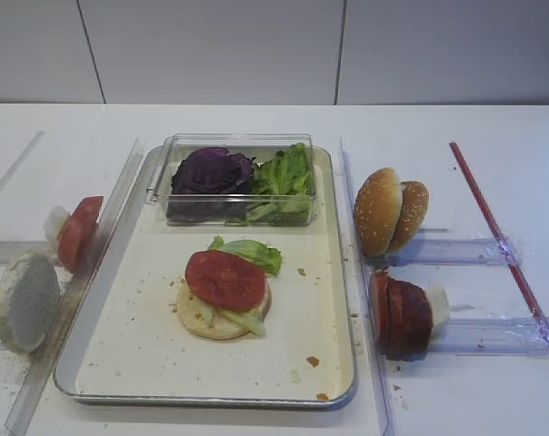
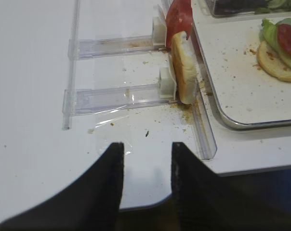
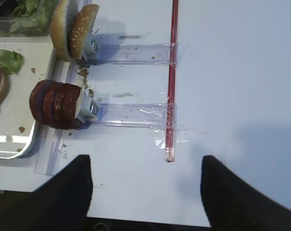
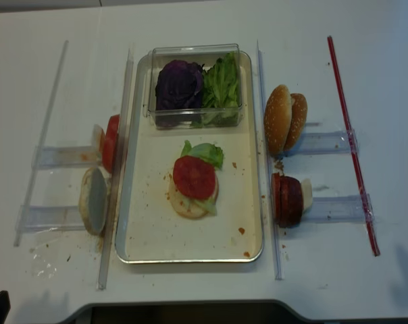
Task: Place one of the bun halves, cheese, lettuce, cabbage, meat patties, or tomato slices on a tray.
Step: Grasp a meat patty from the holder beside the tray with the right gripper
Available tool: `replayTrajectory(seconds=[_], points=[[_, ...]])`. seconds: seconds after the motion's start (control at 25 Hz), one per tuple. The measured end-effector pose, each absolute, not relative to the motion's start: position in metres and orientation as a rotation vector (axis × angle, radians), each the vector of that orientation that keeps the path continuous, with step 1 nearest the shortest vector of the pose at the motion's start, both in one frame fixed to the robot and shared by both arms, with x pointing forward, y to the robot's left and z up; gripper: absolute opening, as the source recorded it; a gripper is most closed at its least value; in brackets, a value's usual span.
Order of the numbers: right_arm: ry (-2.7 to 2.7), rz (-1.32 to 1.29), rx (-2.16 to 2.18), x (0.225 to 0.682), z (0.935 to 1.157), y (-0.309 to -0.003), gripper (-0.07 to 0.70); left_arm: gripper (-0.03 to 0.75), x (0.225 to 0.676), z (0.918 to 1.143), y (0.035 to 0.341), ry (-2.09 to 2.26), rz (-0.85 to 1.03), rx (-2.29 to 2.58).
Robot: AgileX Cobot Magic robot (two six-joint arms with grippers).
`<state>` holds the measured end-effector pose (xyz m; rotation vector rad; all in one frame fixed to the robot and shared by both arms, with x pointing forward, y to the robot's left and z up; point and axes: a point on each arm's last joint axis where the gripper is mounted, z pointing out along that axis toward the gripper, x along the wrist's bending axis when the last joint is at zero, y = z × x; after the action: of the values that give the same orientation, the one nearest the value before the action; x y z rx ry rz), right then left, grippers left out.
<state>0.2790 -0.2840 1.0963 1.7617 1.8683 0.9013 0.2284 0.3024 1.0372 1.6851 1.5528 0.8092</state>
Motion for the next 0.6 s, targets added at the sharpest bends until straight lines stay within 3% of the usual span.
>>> replayTrajectory(seconds=[0.2,0.6], points=[[1.898,0.834,1.943,0.317,1.115,-0.281,0.498,0.235,0.228,1.037,0.302,1.553,0.809,1.685],[1.996,0.664,2.186,0.400,1.119,-0.274,0.497,0.235,0.228,1.037,0.302,1.553,0.809,1.685]])
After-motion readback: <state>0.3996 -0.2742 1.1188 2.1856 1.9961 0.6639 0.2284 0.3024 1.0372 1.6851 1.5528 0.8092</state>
